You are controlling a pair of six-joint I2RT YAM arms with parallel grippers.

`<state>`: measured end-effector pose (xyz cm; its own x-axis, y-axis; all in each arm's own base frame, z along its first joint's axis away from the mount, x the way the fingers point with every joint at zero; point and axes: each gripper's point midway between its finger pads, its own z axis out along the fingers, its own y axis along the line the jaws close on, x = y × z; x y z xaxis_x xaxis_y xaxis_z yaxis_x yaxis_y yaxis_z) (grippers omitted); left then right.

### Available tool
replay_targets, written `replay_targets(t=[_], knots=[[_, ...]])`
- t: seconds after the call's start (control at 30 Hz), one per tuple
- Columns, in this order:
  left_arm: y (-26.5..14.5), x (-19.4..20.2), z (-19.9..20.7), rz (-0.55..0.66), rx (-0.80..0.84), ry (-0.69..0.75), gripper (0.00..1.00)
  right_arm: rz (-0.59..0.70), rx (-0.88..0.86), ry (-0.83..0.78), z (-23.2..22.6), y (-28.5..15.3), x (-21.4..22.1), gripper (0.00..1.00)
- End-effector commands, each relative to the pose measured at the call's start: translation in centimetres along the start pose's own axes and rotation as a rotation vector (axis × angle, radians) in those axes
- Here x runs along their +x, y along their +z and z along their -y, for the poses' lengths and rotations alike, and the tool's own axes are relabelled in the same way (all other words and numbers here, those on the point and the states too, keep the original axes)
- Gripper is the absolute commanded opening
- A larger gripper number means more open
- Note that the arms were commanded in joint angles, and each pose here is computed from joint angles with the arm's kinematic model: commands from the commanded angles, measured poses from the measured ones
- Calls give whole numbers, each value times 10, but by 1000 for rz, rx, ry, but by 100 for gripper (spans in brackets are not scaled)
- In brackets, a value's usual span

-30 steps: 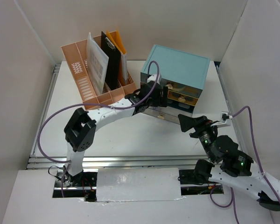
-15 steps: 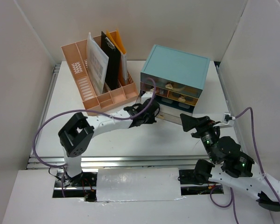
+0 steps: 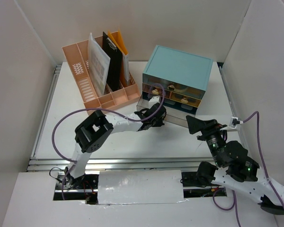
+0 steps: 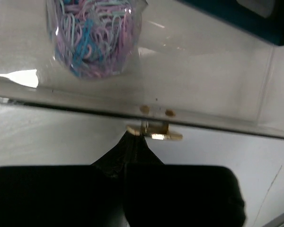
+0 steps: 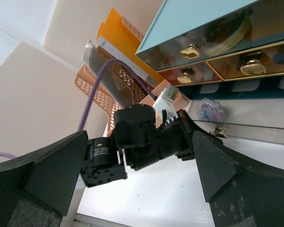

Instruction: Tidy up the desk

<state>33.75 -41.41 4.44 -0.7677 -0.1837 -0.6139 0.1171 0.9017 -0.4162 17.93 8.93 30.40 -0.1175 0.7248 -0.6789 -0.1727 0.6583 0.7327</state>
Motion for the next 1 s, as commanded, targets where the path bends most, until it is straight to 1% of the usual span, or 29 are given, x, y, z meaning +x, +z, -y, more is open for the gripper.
replay_targets(t=[0.0, 0.07, 0.13, 0.27, 0.33, 0.37, 0.5, 0.7, 0.87, 0.97], knots=[[10, -34, 21, 106, 90, -41, 0, 40, 10, 5, 3, -1, -9, 100], [15, -46, 22, 147, 115, -33, 0, 44, 13, 1, 5, -1, -9, 100], [22, -50, 20, 148, 126, -33, 0, 49, 14, 2, 6, -1, -10, 100], [32, -68, 27, 196, 193, -26, 0, 52, 15, -3, 6, 1, -7, 100], [45, -77, 29, 190, 213, -34, 0, 55, 24, -11, 7, 2, -7, 100], [49, -75, 31, 162, 237, -34, 0, 52, 24, -12, 6, 2, -7, 100], [61, -84, 34, 178, 278, -36, 0, 49, 33, -24, 7, 3, -6, 100], [82, -94, 32, 179, 285, -39, 0, 61, 27, -30, 7, 3, -8, 100], [83, -102, 31, 191, 297, -53, 0, 73, 31, -36, 7, 2, -13, 100], [78, -106, 36, 200, 320, -64, 0, 73, 18, -39, 4, 3, -13, 100]])
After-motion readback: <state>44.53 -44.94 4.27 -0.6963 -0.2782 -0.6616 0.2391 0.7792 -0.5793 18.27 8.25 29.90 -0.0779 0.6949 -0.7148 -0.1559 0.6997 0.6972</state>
